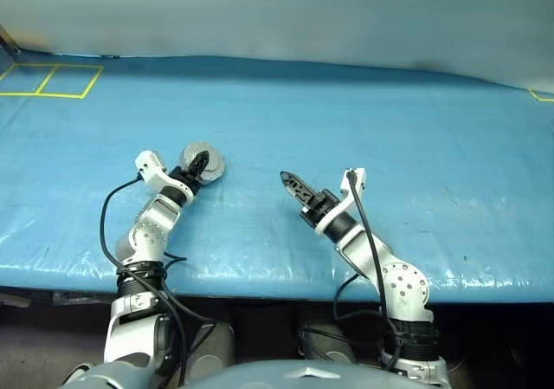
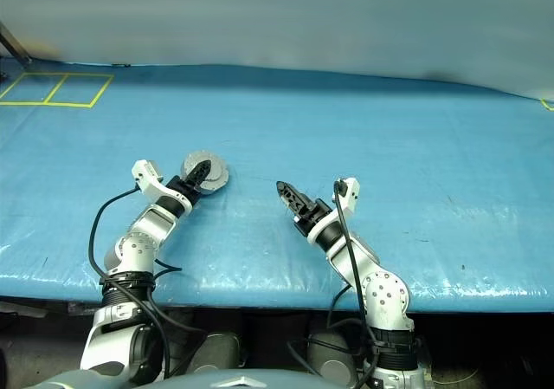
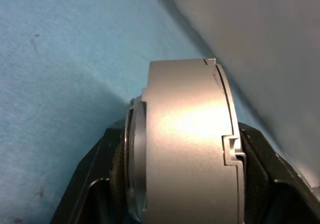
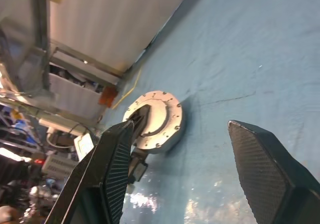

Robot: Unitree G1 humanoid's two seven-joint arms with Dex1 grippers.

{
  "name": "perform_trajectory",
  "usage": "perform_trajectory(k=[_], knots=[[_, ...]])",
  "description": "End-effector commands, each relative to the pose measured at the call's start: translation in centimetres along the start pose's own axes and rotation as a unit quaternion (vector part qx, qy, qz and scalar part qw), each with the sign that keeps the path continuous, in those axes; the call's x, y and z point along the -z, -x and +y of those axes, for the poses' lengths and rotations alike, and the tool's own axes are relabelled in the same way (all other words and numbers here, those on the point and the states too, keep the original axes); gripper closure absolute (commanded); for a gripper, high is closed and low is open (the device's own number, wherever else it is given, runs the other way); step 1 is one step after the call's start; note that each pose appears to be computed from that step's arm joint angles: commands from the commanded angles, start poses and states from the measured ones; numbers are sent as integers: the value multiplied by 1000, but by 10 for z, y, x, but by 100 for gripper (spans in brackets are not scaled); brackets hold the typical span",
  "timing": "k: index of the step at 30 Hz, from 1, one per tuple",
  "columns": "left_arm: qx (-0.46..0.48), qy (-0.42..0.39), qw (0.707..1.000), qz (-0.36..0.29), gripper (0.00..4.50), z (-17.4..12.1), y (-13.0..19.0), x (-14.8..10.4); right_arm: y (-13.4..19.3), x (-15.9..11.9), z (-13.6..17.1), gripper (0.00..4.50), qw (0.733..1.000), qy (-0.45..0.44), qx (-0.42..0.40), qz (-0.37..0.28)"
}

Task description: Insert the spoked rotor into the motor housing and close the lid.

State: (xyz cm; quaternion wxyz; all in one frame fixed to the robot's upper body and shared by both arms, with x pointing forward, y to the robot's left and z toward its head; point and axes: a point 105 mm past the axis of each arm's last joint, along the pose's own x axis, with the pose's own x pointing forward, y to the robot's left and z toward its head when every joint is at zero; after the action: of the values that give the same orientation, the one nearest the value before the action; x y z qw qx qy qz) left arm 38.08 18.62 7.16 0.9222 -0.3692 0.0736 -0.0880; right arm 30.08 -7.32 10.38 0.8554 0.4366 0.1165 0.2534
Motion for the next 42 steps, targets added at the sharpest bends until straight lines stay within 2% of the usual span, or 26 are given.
perform_trajectory(k=[1, 5, 10, 14, 20, 26, 28, 32, 36, 39, 41, 42], knots=[[-31, -17, 999, -27, 210, 8, 0, -14, 9, -21, -4, 132, 996, 69, 26, -53], [-69, -32, 997, -22, 210, 23, 3, -10, 15, -24, -12, 132, 993, 96, 45, -53], [-119, -42, 992, -10, 47, 41, 10, -7, 15, -21, -14, 132, 992, 106, 51, -46], [-179, -65, 982, -12, 47, 64, 20, -17, 12, -13, -13, 132, 992, 112, 48, -31], [-262, -71, 960, -62, 47, 102, 44, -52, 9, -6, -14, 132, 993, 111, 48, -19], [-229, -73, 965, -105, 47, 101, 54, -84, 9, -1, -16, 132, 991, 122, 51, -7], [-182, -84, 973, -117, 47, 82, 50, -93, 10, -2, -16, 132, 991, 122, 51, -11], [-60, -118, 981, -141, 47, 20, 37, -106, 15, -13, -13, 132, 986, 156, 48, -28], [49, -162, 977, -132, 47, -35, 30, -102, 21, -25, -13, 132, 976, 206, 57, -49], [187, -245, 949, -72, 47, -91, 29, -67, 25, -34, -10, 132, 948, 311, 60, -46], [220, -271, 936, -49, 47, -102, 31, -52, 26, -36, -9, 132, 937, 340, 60, -47], [244, -320, 916, -18, 47, -107, 34, -34, 26, -36, -7, 132, 928, 364, 58, -45]])
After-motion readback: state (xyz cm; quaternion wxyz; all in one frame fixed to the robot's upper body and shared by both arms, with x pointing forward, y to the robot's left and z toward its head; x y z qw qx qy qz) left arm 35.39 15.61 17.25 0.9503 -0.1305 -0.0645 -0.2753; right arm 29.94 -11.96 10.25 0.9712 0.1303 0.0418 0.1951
